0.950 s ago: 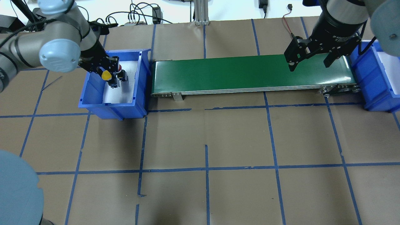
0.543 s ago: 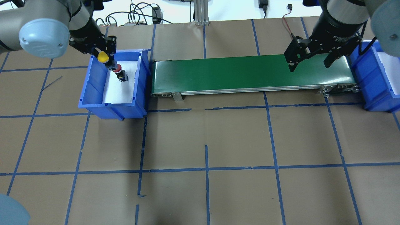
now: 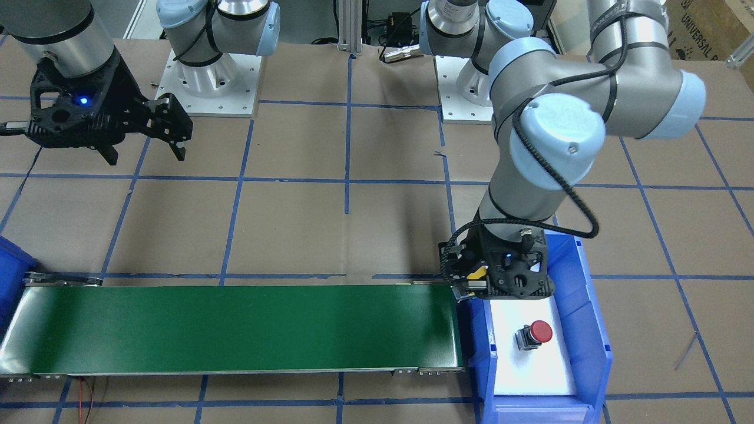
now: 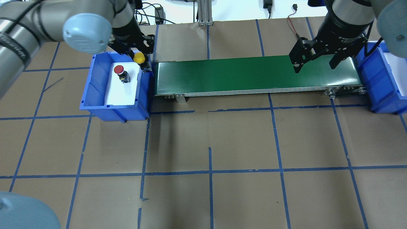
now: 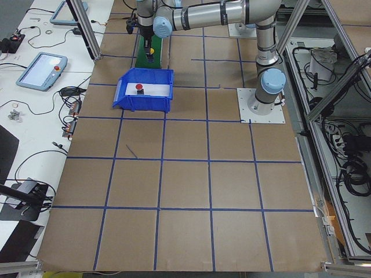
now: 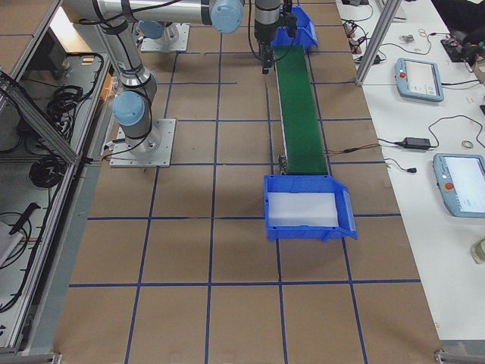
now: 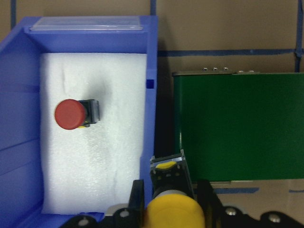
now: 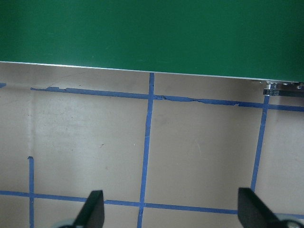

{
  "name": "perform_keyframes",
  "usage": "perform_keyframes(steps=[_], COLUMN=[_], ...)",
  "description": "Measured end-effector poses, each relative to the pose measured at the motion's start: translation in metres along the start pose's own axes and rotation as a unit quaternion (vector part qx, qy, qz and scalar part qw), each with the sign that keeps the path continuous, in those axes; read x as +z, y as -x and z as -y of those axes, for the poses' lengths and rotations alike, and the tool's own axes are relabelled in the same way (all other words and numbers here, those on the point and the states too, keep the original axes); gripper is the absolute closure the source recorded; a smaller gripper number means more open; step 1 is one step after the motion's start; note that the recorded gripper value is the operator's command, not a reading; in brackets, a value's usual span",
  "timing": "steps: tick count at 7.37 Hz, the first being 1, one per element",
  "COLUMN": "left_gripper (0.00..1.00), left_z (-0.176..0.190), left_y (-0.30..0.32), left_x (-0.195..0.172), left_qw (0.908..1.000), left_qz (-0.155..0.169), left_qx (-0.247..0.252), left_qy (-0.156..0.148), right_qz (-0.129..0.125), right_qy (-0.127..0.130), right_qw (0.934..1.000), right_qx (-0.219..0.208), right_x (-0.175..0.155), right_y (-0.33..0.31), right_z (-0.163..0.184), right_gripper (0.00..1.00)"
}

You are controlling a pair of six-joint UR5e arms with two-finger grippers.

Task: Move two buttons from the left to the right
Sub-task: 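Carry the yellow button onto the conveyor and release it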

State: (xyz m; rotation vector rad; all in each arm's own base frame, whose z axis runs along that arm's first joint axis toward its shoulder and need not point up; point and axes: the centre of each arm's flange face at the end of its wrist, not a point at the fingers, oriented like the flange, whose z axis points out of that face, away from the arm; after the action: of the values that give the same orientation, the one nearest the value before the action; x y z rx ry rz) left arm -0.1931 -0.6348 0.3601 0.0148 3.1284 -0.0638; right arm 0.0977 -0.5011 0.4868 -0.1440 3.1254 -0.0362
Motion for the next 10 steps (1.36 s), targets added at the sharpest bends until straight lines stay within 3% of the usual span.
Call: perform_keyframes(steps=[4, 6, 8, 10], left_gripper=[0.73, 0.45, 0.0, 0.0], left_z=[0.019, 0.021, 0.021, 0.019], left_y=[-0.011, -0.011, -0.012, -0.012], left_x=[0.058, 0.065, 0.065, 0.053], left_qw=[0.9995, 0.9988, 0.9986, 0.9987], left_qz=[0.0, 0.002, -0.001, -0.002], left_qx=[0.027, 0.045, 0.048, 0.049], left_qy=[0.015, 0.021, 0.023, 0.014], right_qz=[0.0, 0.0, 0.001, 0.0], right_qy=[0.002, 0.003, 0.003, 0.003], right_qw=[1.0, 1.0, 1.0, 1.0], right_qx=[-0.001, -0.001, -0.001, -0.001], right_x=[0.001, 0.001, 0.001, 0.001], right_y=[0.0, 0.0, 0.0, 0.0], right_z=[0.0, 0.0, 0.0, 0.0], right_gripper=[0.0, 0.0, 0.0, 0.0])
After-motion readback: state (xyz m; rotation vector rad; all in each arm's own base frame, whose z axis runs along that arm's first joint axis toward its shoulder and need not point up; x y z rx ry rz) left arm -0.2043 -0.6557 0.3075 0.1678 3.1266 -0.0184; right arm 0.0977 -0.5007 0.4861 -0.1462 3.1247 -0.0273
